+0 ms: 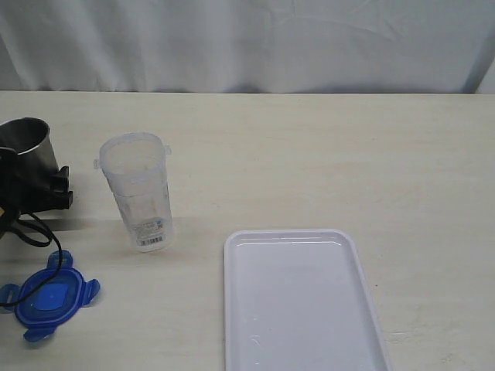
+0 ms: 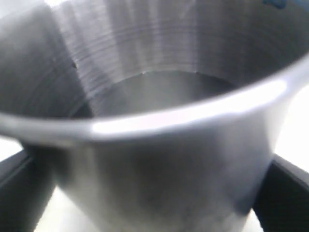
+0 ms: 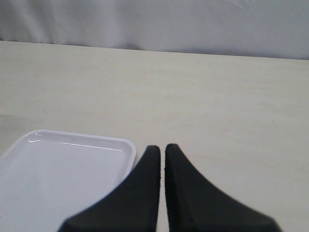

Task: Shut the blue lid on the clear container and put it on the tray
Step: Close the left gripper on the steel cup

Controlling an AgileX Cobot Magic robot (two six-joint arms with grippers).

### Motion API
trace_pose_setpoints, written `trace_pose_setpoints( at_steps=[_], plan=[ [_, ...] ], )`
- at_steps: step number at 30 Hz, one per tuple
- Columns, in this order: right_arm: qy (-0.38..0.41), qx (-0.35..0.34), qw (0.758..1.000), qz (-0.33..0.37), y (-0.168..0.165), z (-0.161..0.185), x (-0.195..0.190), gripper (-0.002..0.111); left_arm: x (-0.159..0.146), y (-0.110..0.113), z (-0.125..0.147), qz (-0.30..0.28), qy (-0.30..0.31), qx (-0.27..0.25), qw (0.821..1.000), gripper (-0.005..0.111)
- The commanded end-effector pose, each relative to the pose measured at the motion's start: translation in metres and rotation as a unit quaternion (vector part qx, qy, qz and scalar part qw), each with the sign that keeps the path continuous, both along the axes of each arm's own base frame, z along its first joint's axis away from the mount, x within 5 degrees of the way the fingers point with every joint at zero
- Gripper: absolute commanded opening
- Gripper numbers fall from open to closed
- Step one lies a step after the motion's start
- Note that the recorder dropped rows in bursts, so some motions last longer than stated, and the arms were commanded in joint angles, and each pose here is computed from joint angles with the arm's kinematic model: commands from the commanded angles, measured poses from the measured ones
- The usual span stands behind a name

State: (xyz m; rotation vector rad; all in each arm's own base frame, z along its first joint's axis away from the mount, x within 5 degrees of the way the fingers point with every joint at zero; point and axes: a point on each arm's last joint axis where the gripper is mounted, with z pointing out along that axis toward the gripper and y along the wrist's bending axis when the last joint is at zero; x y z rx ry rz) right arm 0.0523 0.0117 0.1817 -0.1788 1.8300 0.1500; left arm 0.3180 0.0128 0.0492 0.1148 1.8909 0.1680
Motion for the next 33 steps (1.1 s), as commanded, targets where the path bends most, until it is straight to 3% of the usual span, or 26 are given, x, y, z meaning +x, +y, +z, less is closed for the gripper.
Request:
trace_pose_setpoints(
  at_steps=[1, 21, 22, 27, 33],
  plan=[
    [-0.005, -0.002, 1.000, -0.002, -0.0004, 0.0005, 0.0000, 0.004, 0.0011, 0.0011, 0.0010, 0.005, -0.008, 0.001, 1.000, 0.105],
    [-0.005, -0.002, 1.000, -0.002, -0.0004, 0.0005, 0.0000, 0.004, 0.0011, 0.0009, 0.0010, 0.004, -0.008, -0.001, 1.000, 0.104],
    [-0.005, -0.002, 1.000, -0.002, -0.0004, 0.0005, 0.0000, 0.004, 0.0011, 0.0009, 0.0010, 0.004, -0.008, -0.001, 1.000, 0.101],
    [-0.005, -0.002, 1.000, -0.002, -0.0004, 0.0005, 0.0000, 0.004, 0.0011, 0.0009, 0.0010, 0.004, -0.008, -0.001, 1.000, 0.058],
    [-0.005, -0.002, 1.000, -0.002, -0.0004, 0.0005, 0.0000, 0.004, 0.0011, 0.0009, 0.0010, 0.005, -0.008, -0.003, 1.000, 0.040]
  ],
)
